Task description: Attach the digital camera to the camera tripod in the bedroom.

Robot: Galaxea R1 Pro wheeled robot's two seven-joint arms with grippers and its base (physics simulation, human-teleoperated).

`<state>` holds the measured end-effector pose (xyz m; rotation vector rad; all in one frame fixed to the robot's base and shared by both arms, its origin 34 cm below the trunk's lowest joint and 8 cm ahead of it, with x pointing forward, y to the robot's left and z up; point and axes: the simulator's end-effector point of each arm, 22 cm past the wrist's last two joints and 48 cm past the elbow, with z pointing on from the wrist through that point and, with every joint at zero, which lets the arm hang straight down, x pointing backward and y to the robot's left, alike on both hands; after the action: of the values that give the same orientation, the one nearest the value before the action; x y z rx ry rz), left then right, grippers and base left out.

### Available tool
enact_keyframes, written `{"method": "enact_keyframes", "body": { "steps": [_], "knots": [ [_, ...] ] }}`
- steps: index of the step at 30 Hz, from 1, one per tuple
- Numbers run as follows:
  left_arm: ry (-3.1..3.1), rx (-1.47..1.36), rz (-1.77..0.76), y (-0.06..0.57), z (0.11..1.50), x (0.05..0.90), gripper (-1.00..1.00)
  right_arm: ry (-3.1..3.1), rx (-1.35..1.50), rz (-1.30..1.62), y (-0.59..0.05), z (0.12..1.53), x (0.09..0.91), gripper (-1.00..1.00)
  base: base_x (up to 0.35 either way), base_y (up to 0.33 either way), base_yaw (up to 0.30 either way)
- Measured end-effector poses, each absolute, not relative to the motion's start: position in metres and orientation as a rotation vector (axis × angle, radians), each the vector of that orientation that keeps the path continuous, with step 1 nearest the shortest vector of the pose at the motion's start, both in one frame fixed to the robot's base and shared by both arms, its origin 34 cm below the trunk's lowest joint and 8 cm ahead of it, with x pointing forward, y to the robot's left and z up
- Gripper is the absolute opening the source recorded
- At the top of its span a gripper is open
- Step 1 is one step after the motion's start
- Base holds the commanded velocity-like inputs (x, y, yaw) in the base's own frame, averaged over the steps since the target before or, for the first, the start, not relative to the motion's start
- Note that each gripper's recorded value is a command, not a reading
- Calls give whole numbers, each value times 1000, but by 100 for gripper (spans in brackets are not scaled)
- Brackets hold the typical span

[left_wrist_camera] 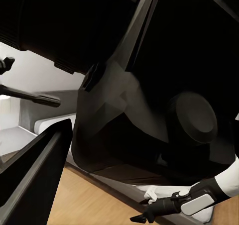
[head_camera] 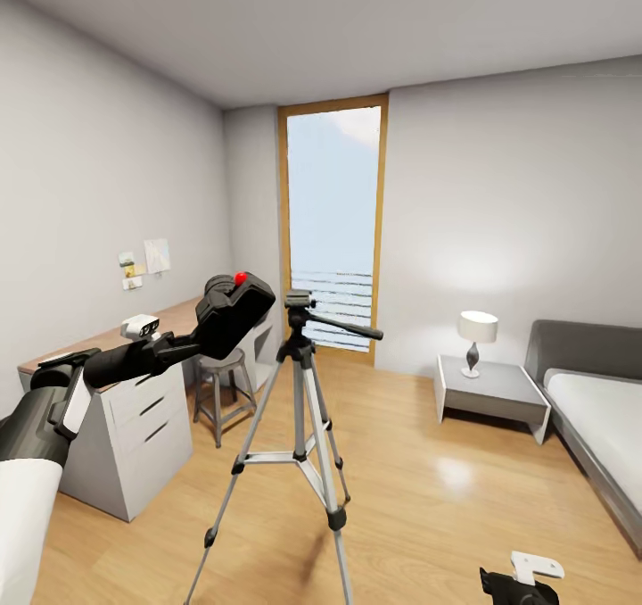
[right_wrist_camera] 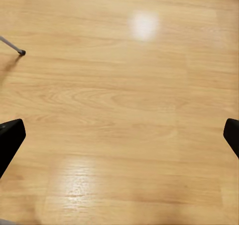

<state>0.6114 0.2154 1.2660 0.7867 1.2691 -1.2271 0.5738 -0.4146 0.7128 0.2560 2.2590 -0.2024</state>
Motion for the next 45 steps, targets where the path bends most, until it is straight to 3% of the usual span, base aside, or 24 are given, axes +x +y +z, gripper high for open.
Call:
{"method": "enact_keyframes", "body": {
  "steps": [34,45],
  "knots": [
    [1272,786,-1228,216,1306,605,-100,2277,261,-207,-415,750,563,100,0,0,0],
    [1294,769,-1241,220,1317,603,-100,2562,285,-240,-414,682,445,100,0,0,0]
  ]
}}
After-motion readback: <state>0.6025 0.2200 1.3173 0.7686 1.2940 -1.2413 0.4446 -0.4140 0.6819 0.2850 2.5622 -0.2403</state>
